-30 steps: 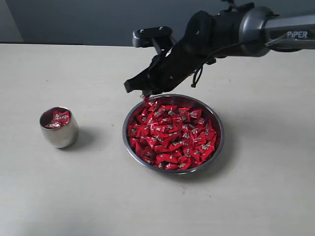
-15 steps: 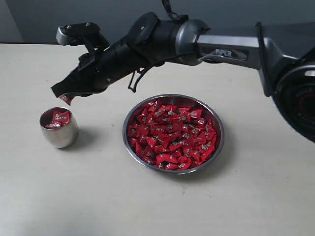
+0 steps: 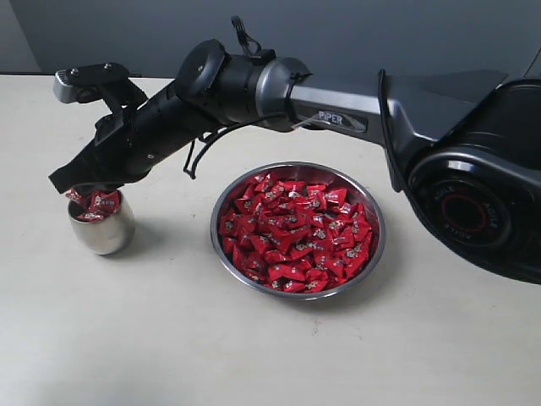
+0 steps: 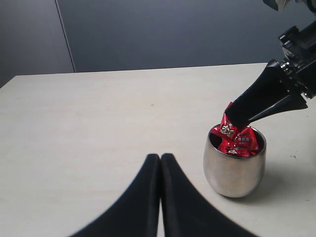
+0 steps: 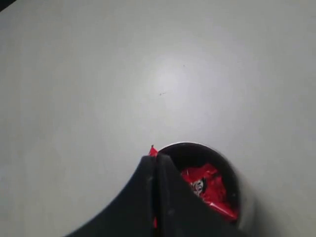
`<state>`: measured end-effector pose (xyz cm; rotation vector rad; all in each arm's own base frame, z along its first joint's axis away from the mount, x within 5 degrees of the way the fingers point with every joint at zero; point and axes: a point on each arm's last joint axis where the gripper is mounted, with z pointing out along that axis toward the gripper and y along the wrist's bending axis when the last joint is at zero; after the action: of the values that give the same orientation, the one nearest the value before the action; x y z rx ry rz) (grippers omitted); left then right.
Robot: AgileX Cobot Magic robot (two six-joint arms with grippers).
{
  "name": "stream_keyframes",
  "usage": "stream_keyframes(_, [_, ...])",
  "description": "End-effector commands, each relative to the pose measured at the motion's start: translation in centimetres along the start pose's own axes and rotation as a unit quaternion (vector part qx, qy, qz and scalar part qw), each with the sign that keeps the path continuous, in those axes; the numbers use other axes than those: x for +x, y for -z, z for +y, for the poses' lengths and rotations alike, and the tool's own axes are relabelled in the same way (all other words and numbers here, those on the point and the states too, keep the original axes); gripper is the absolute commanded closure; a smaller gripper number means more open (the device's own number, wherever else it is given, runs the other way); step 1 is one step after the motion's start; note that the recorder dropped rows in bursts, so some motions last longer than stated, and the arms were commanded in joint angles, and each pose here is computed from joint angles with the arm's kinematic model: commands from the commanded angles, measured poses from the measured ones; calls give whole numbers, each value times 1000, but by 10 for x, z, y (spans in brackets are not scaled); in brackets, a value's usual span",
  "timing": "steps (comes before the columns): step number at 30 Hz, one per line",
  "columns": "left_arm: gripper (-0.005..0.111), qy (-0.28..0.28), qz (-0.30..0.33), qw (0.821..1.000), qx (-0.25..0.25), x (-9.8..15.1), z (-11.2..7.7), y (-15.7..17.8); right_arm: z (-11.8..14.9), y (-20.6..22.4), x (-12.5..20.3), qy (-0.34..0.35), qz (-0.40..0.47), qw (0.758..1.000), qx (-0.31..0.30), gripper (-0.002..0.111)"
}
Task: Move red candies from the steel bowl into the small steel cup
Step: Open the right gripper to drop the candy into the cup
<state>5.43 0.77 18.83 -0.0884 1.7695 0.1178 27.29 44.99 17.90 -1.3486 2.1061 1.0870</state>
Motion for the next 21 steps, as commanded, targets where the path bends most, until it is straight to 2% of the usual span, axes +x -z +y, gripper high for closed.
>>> stream_keyframes(1, [106, 2, -1, 1000, 0, 1, 0, 0, 0, 1, -1, 15, 4, 1000, 8, 109])
stream_keyframes(3, [106, 2, -1, 1000, 0, 1, 0, 0, 0, 1, -1, 16, 4, 1000, 8, 108])
stream_keyframes(5, [106, 2, -1, 1000, 0, 1, 0, 0, 0, 1, -1, 16, 5, 1000, 7, 100])
stream_keyframes(9, [106, 2, -1, 1000, 0, 1, 0, 0, 0, 1, -1, 16, 3, 1000, 9, 67])
stream_keyframes(11, [106, 2, -1, 1000, 0, 1, 0, 0, -1, 1, -2, 16, 0, 1000, 12, 56])
stream_keyframes(21, [106, 2, -1, 1000, 0, 1, 0, 0, 2, 7, -6, 25, -5, 1000, 16, 62])
